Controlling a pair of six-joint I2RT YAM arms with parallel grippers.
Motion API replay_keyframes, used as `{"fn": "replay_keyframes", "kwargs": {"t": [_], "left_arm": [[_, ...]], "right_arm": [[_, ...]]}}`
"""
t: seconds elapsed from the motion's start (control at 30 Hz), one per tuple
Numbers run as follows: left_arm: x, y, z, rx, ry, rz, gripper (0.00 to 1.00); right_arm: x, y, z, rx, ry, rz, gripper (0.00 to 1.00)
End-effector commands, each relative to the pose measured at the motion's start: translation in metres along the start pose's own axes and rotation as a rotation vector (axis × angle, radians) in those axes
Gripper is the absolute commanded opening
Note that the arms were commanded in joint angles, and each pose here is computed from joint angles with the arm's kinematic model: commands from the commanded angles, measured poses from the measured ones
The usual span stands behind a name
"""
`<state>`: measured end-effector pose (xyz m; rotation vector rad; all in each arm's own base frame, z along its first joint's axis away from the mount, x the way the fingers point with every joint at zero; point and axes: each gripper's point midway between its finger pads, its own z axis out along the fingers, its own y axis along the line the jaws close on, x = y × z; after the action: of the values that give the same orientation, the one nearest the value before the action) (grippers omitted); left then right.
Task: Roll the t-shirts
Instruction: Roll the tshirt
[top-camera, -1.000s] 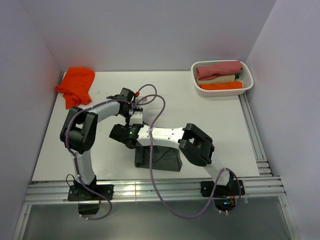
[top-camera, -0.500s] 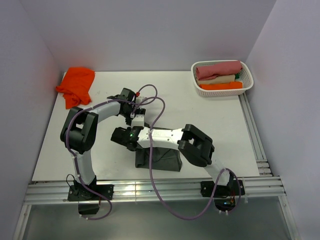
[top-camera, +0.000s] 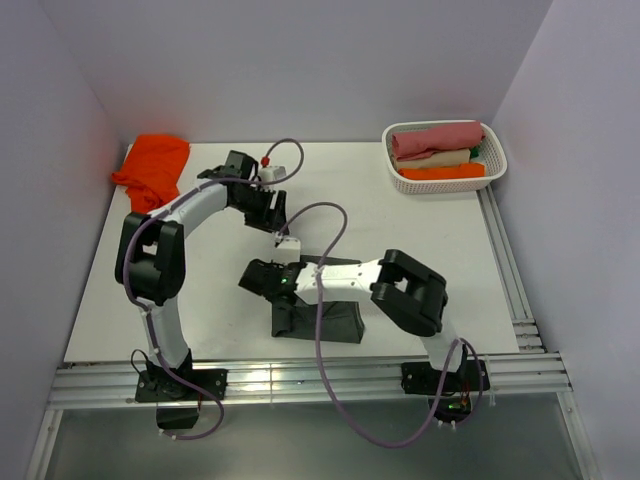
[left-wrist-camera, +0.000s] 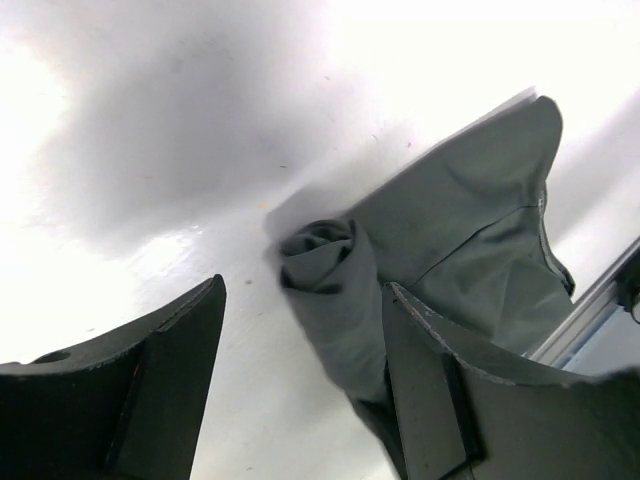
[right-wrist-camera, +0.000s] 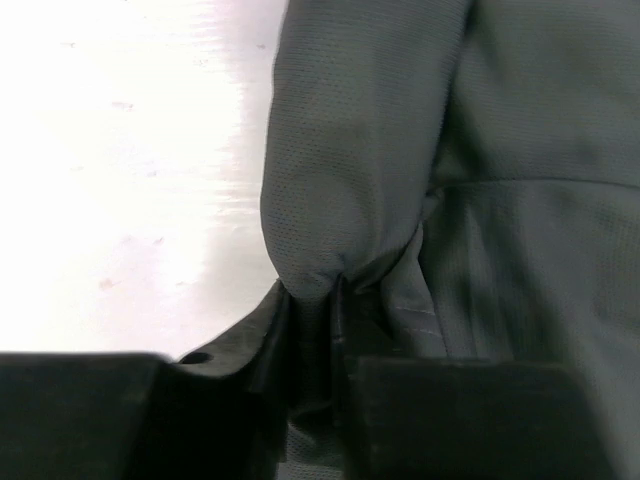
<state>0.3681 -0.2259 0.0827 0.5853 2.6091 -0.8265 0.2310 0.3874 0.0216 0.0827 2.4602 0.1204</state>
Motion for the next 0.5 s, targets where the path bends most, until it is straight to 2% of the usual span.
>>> {"fn": "replay_keyframes", "kwargs": {"t": [0.0, 0.03, 0.1, 0.17, 0.33, 0.47], "left_arm": [[-0.008, -0.009, -0.025, 0.086, -0.024, -0.001, 0.69], [-0.010, -0.010, -0.030, 0.097, -0.033, 0.000, 0.69], [-0.009, -0.013, -0.038, 0.141, -0.038, -0.018, 0.69], [-0.009, -0.011, -0.047, 0.166, -0.051, 0.001, 0.70], [-0.002, -0.013, -0.054, 0.193, -0.058, 0.015, 0.71], [0.014, -0.006, -0.043, 0.185, -0.030, -0.007, 0.72]], "right_arm": [[0.000, 0.030, -0.005, -0.242, 0.034, 0.123, 0.12], [0.011, 0.016, 0.001, -0.255, 0.051, 0.126, 0.12], [0.002, 0.019, -0.007, -0.358, 0.063, 0.186, 0.12], [-0.016, 0.036, -0.015, -0.545, 0.024, 0.293, 0.12], [-0.014, 0.025, -0.012, -0.700, 0.053, 0.429, 0.12], [-0.018, 0.024, -0.010, -0.800, 0.060, 0.514, 0.12]]}}
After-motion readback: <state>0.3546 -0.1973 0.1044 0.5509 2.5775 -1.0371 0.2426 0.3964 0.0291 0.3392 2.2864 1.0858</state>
